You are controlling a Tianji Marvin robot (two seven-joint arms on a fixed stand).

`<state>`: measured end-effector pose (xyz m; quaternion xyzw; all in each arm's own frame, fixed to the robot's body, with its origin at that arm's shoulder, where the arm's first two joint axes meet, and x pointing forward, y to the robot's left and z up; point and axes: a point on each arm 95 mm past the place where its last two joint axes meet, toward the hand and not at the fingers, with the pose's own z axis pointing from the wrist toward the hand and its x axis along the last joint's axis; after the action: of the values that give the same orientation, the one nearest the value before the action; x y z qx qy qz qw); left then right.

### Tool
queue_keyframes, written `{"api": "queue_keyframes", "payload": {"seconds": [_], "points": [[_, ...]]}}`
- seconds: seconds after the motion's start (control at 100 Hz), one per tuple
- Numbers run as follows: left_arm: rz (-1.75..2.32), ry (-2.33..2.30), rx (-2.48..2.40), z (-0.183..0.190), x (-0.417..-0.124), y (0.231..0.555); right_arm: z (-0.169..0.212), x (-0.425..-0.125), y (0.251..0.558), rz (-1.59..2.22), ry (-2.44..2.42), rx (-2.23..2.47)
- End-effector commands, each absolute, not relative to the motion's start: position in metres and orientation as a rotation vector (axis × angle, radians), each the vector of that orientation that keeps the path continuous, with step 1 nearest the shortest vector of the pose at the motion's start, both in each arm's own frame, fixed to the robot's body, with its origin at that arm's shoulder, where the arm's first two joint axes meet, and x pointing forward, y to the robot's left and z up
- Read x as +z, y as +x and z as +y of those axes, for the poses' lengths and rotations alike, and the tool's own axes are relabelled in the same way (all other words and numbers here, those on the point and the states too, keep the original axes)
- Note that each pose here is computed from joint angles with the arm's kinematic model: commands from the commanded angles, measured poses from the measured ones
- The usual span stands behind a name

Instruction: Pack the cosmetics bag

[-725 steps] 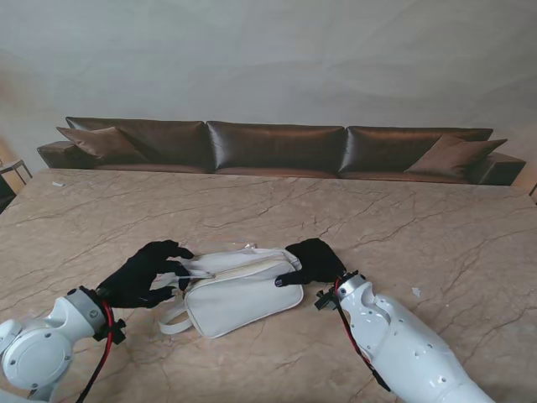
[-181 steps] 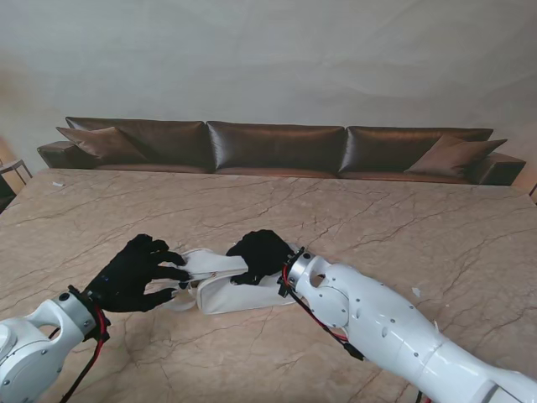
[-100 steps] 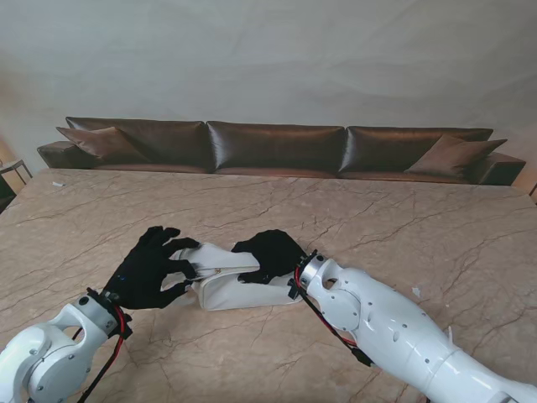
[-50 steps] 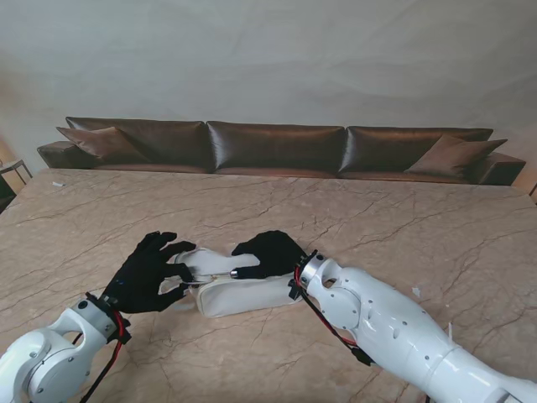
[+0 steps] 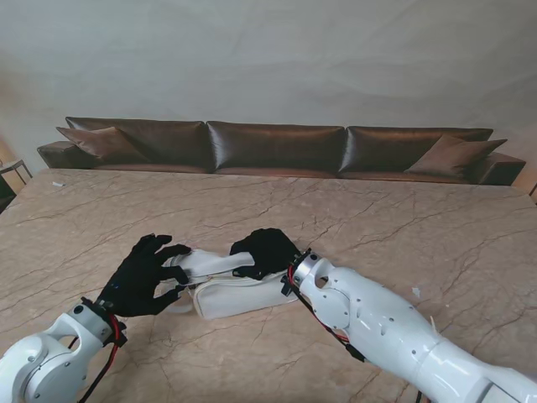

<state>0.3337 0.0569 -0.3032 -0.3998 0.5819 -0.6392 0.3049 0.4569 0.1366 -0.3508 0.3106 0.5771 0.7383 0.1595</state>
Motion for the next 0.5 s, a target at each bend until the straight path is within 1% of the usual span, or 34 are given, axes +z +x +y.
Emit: {"api": "queue_keyframes", "payload": {"seconds": [0.0, 0.3, 0.49], "points": [[1.535, -1.102, -1.651, 0.075, -0.305, 0.333, 0.118, -0.358, 0.46, 1.693, 0.918, 2.033], [1.564, -1.15, -1.632, 0.102, -0.301, 0.333, 0.113, -0.356, 0.459, 1.716, 0.893, 1.982], [1.562, -1.169, -1.638, 0.109, -0.3, 0.333, 0.111, -0.354, 0.458, 1.723, 0.897, 1.962]]}}
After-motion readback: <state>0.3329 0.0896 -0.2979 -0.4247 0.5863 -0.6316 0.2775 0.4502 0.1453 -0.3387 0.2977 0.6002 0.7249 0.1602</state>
